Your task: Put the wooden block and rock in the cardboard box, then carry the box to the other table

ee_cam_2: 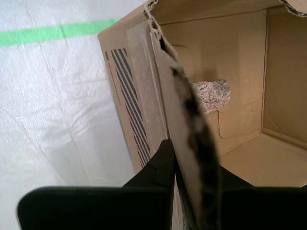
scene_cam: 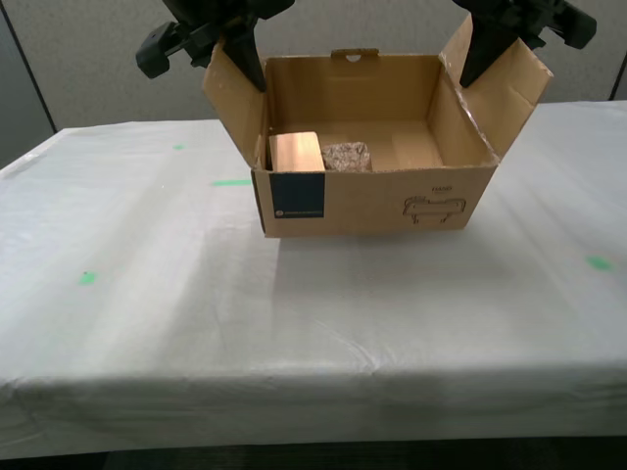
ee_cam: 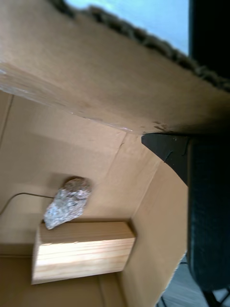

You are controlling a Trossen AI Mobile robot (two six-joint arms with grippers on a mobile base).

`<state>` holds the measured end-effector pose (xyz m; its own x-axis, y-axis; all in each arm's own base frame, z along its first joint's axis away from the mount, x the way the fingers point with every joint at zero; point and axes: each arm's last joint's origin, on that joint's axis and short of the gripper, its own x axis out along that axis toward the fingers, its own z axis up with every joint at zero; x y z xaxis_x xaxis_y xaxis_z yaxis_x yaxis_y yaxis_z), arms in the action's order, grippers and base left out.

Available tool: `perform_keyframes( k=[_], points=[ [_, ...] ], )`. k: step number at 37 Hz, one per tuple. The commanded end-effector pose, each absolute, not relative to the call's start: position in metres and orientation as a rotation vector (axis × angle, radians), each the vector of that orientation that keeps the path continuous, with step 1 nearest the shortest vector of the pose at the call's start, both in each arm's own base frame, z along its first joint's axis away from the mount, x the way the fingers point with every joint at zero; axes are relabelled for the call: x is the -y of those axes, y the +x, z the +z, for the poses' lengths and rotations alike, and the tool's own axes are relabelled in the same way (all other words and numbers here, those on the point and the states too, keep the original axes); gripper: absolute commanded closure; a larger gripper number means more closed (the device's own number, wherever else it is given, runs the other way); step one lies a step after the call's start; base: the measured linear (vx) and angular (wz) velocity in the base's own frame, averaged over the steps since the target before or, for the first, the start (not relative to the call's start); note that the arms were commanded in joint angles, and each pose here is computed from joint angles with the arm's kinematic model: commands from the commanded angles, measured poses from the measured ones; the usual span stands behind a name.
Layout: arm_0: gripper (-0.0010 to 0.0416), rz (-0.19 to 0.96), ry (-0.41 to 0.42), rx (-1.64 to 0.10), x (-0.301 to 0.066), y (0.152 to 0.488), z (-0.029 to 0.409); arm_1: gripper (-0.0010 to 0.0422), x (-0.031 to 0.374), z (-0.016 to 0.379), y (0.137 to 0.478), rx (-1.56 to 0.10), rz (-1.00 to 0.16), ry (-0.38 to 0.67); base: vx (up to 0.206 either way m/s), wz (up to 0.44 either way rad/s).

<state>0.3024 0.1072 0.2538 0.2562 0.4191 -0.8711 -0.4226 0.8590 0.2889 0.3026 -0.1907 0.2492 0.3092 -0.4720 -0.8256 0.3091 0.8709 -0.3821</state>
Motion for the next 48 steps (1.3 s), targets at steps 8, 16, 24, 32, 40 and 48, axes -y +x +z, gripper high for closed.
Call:
perform_keyframes(
  k=[8, 16, 24, 32, 40, 48],
  points=[
    [0.0407, 0.572, 0.037, -1.179, -0.114, 0.32, 0.248, 0.0413, 0.197, 0.252, 0.327, -1.105, -0.539, -0.188, -0.016, -0.005],
    [0.0407, 0.568, 0.04, -1.195, -0.122, 0.346, 0.238, 0.0413, 0.21, 0.239, 0.349, -1.123, -0.532, -0.185, -0.002, 0.001],
    [0.0407, 0.563, 0.043, -1.192, -0.13, 0.377, 0.243, 0.0413, 0.213, 0.238, 0.377, -1.113, -0.512, -0.198, 0.0, 0.0],
    [0.0407, 0.55, 0.039, -1.235, -0.139, 0.407, 0.238, 0.0413, 0.198, 0.233, 0.402, -1.135, -0.475, -0.182, 0.0, 0.0],
    [0.0407, 0.541, 0.042, -1.28, -0.146, 0.431, 0.22, 0.0413, 0.173, 0.225, 0.417, -1.141, -0.418, -0.209, 0.0, 0.0],
    [0.0407, 0.438, -0.026, -1.342, -0.145, 0.439, 0.207, 0.0413, 0.175, 0.213, 0.422, -1.144, -0.424, -0.202, 0.0, 0.0]
  ],
)
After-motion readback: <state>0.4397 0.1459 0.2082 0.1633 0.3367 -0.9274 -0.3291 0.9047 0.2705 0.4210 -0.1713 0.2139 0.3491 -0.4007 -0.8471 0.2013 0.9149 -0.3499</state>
